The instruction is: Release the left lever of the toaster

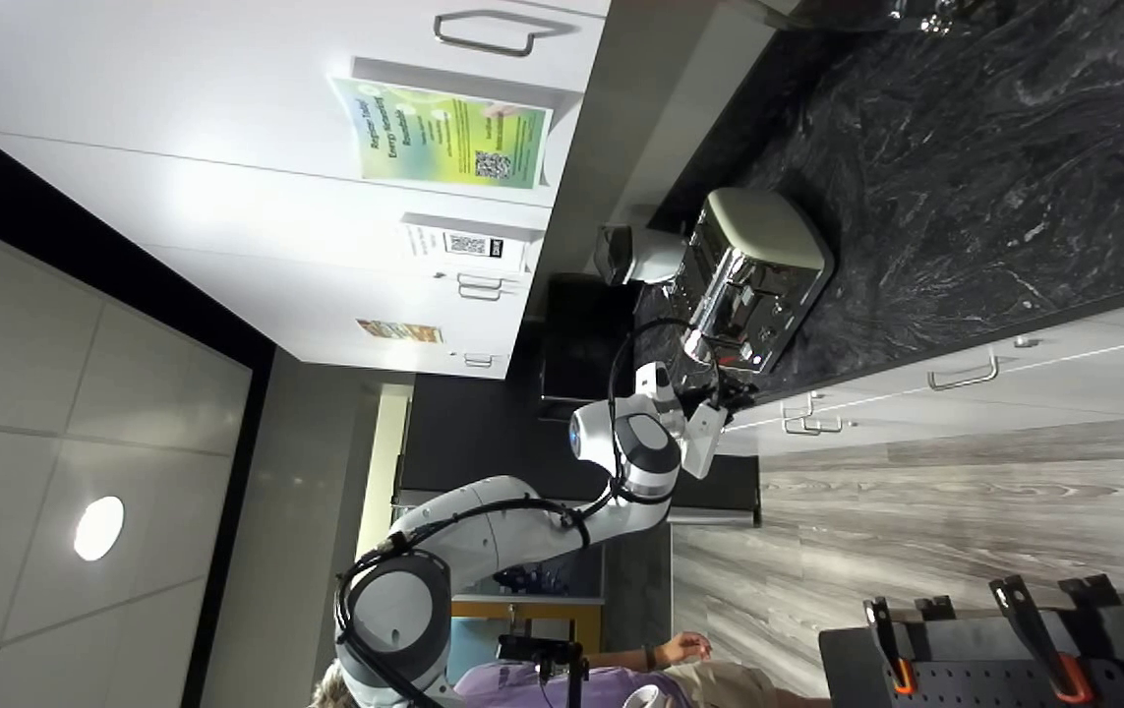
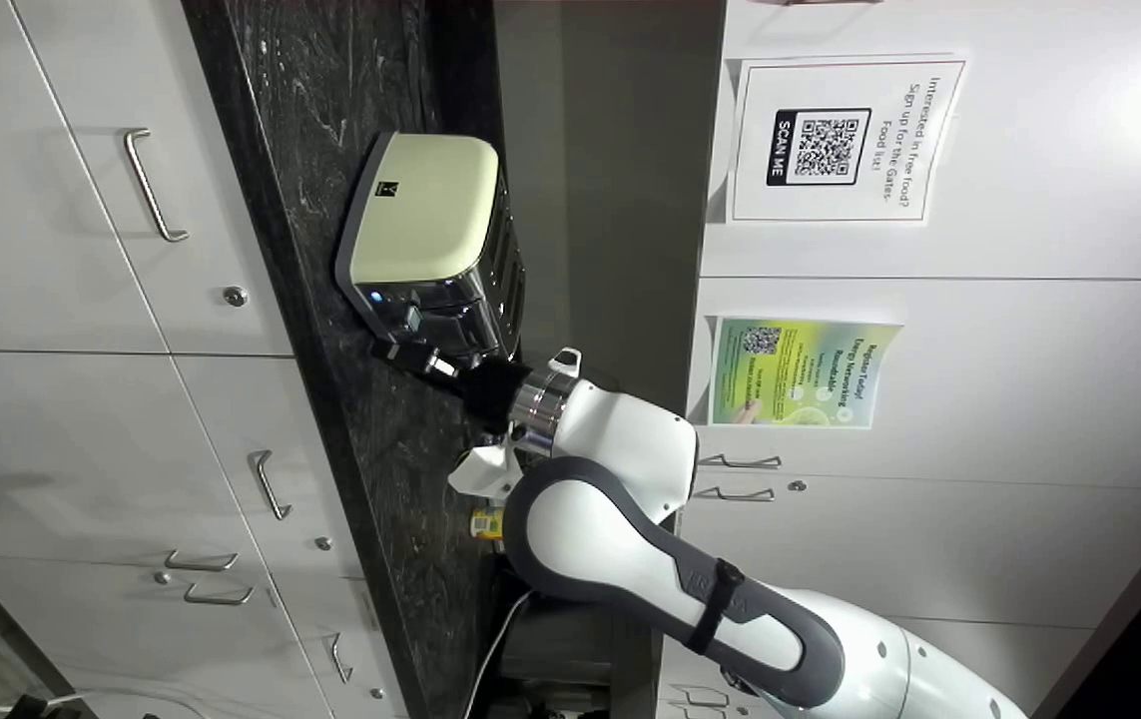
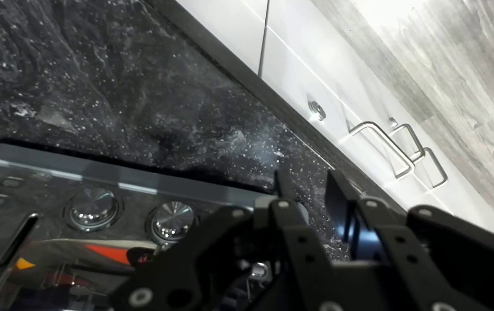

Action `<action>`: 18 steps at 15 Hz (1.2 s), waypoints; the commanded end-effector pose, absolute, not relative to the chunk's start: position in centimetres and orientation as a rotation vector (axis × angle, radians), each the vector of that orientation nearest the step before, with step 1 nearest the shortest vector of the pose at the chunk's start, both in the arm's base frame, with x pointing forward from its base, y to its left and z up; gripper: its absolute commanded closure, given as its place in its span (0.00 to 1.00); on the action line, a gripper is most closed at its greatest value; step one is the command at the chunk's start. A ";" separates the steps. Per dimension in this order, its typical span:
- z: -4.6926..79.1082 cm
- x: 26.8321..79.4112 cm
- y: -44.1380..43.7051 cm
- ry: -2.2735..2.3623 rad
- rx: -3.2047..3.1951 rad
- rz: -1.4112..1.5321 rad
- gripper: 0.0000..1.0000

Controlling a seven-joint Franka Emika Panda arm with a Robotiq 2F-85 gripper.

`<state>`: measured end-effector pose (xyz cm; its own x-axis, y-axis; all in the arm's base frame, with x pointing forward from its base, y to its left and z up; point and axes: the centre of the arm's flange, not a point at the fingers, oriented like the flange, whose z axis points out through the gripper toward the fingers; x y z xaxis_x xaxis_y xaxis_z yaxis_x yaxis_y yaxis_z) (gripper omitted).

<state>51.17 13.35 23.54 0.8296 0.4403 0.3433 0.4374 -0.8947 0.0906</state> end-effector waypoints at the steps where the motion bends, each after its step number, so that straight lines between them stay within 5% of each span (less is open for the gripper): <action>1: 22.7 52.7 13.8 0.690 2.984 0.612 1.00; 18: 22.0 53.7 13.5 0.675 2.997 0.637 1.00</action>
<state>53.10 13.35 21.91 0.8332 0.4312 0.3462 0.4256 -0.8997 0.0965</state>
